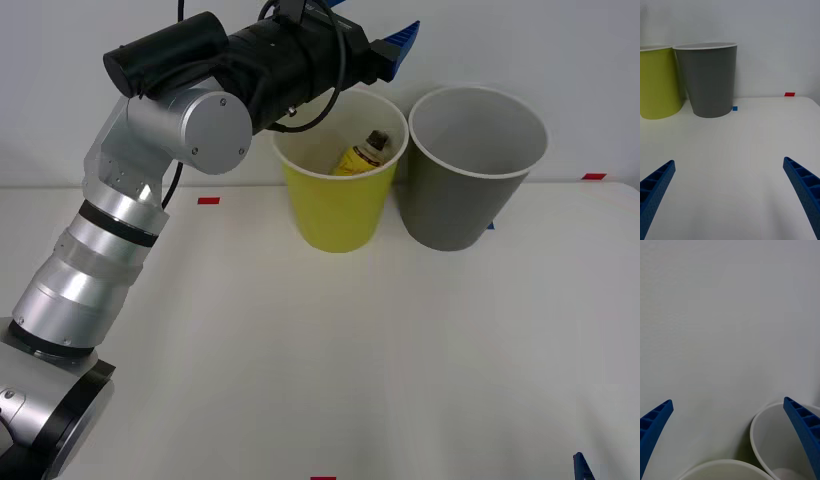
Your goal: Put cans in the gray bin and PET bottles in the light green bin.
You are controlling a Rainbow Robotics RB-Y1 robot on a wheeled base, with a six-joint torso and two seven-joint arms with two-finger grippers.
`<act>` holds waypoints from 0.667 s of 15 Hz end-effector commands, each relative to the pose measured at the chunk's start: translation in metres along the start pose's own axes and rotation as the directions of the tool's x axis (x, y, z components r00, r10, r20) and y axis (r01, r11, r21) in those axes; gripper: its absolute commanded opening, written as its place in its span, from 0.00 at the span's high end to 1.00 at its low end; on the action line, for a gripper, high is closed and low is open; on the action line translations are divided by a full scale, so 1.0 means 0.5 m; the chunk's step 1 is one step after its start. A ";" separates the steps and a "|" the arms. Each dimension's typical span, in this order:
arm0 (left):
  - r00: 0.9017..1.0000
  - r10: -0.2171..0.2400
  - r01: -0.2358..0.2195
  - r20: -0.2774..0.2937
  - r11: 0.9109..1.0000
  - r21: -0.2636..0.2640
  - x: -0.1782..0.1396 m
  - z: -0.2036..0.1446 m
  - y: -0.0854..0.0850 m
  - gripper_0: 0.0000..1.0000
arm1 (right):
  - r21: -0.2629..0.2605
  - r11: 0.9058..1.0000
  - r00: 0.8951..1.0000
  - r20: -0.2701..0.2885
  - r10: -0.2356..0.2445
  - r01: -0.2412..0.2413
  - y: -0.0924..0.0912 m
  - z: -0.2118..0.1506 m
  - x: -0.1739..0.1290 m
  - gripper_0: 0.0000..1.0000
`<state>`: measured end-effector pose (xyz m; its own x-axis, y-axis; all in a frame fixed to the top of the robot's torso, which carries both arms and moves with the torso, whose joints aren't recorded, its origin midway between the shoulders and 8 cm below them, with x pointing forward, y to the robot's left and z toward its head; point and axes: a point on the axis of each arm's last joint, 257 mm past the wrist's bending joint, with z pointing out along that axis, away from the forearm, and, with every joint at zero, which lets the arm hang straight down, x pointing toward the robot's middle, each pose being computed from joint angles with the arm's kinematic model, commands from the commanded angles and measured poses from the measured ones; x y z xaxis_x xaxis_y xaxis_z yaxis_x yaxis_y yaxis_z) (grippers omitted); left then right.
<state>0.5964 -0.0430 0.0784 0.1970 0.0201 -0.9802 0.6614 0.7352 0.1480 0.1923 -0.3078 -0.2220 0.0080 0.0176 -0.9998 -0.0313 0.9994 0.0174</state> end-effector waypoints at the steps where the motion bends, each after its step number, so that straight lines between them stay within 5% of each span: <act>1: 1.000 -0.020 0.020 0.009 1.000 0.015 -0.008 -0.003 -0.007 0.00 | 0.000 1.000 1.000 0.000 0.000 0.000 0.000 0.000 0.000 0.00; 6: 0.996 -0.007 0.014 -0.086 0.996 0.086 -0.023 -0.062 0.002 0.00 | 0.000 1.000 1.000 0.000 0.000 0.000 0.000 0.000 0.000 0.00; 10: 0.995 0.016 -0.008 -0.101 0.997 0.076 -0.019 -0.153 0.022 0.00 | 0.000 1.000 1.000 0.000 0.000 0.000 0.000 0.000 0.000 0.00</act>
<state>0.5587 -0.0014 0.0873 0.1566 0.0895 -0.9836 0.7142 0.6776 0.1754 0.1923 -0.3078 -0.2220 0.0080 0.0176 -0.9998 -0.0313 0.9994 0.0174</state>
